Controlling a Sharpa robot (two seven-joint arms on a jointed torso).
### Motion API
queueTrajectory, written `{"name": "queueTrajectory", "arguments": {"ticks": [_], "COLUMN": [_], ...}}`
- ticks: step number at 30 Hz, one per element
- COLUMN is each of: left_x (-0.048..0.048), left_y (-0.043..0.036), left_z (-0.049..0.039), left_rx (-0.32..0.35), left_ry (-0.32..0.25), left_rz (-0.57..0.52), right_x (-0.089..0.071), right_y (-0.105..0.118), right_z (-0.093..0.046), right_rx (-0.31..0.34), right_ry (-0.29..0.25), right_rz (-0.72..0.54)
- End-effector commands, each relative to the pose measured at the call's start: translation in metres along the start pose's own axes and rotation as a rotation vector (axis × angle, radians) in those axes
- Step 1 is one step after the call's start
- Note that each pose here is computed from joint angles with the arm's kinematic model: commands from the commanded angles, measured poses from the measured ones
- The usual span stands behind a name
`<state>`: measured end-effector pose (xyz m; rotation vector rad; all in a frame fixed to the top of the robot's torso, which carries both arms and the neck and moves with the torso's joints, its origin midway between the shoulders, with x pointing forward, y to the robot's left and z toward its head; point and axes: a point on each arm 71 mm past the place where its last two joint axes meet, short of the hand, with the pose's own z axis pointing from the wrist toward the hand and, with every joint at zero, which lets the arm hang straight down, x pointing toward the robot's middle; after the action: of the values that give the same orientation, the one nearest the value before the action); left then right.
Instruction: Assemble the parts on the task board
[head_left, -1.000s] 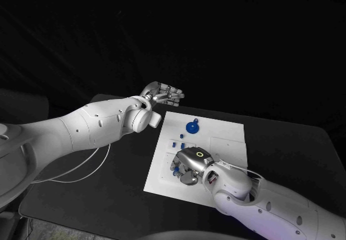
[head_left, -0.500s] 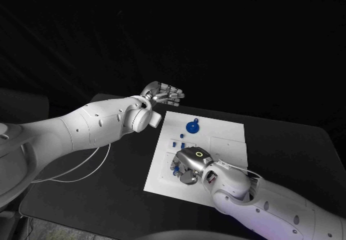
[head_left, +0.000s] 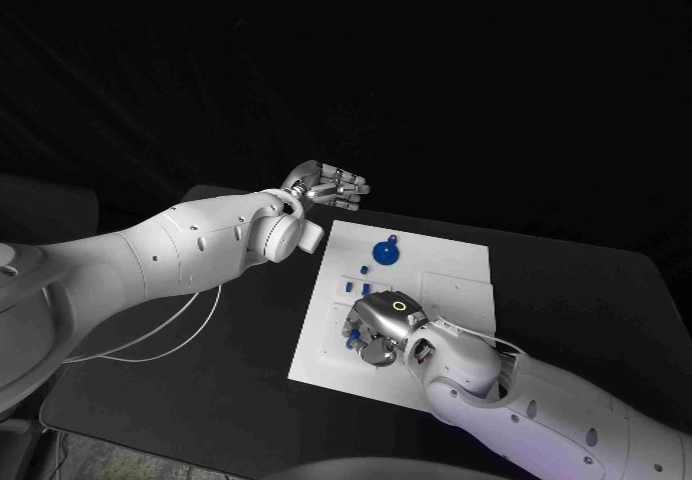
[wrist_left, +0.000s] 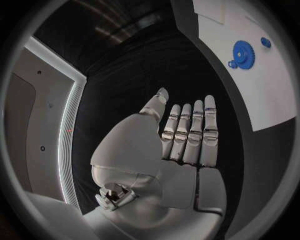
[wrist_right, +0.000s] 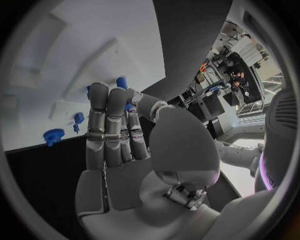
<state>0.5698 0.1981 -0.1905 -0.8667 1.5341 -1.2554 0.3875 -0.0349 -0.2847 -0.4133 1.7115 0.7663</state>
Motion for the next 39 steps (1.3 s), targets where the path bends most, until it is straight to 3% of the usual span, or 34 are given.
{"name": "queueTrajectory", "arguments": {"ticks": [1, 14, 39], "left_x": [0.0021, 0.0026, 0.0032], "left_y": [-0.0011, -0.0011, -0.0011], "left_z": [0.0002, 0.0004, 0.0006], "left_rx": [0.005, 0.005, 0.002], "left_ry": [0.015, 0.017, 0.020], "left_rz": [-0.008, -0.008, -0.008], "right_x": [0.0023, 0.0060, 0.0078], "right_y": [-0.0030, -0.0039, 0.0052], "right_z": [-0.0005, -0.0018, 0.0009], "right_rx": [0.011, 0.010, -0.013], "right_ry": [0.016, 0.042, 0.039], "right_rz": [-0.023, -0.033, -0.024]}}
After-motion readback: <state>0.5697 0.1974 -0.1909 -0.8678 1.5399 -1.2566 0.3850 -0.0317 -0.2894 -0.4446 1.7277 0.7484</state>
